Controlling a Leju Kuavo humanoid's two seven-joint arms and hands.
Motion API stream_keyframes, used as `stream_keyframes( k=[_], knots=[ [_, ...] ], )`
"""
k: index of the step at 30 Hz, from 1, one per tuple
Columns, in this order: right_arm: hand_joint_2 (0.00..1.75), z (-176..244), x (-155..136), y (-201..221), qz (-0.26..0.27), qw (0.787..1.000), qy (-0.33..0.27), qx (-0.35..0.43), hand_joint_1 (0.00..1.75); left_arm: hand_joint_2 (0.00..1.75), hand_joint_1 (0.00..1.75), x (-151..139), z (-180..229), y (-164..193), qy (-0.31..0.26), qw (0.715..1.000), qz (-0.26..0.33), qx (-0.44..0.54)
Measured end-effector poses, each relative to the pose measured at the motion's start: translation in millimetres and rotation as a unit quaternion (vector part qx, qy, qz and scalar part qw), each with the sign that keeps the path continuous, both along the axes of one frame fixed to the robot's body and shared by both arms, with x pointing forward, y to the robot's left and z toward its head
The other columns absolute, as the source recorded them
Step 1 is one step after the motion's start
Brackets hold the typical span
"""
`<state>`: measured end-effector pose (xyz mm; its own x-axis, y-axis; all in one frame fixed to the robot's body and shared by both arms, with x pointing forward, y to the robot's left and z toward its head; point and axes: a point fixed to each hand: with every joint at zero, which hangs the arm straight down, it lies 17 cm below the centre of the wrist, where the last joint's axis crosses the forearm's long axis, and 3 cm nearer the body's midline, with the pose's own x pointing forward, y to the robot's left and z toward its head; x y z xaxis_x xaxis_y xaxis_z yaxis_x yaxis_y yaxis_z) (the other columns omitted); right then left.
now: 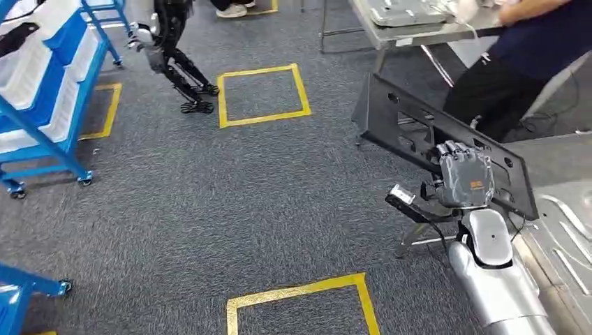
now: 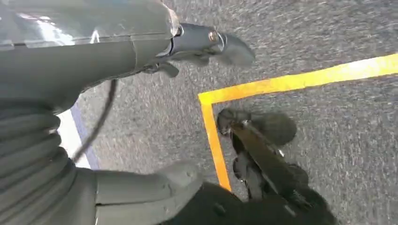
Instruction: Take the parts from the cabinet and place them on the table.
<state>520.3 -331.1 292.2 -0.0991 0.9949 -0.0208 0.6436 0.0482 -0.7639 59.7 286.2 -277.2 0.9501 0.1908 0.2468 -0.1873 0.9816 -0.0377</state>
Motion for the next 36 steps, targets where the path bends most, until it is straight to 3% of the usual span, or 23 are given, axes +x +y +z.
stream_keyframes(
  k=[9,16,28,36],
  knots=[
    [1.75,13.5,-4.3,-3.4,0.007,1.0,-0.014,-0.011,1.75,1.75,0.0,-5.0,-0.9,2.0,0.006,1.0,-0.01,0.006],
    [1.75,91.6,-1.0,-9.2,0.016,0.997,-0.071,-0.011,1.75,1.75,0.0,-3.8,-0.3,-0.4,0.0,1.0,-0.011,0.004],
    [1.75,73.4,-11.6,-51.2,-0.019,0.998,-0.055,-0.023,1.75,1.75,0.0,-1.1,0.6,-13.1,-0.004,1.0,-0.008,-0.009],
    [1.75,52.6,-13.7,-55.1,-0.023,0.999,-0.034,-0.02,1.75,1.75,0.0,-6.4,-0.3,-8.8,0.003,1.0,-0.007,-0.003]
  ],
)
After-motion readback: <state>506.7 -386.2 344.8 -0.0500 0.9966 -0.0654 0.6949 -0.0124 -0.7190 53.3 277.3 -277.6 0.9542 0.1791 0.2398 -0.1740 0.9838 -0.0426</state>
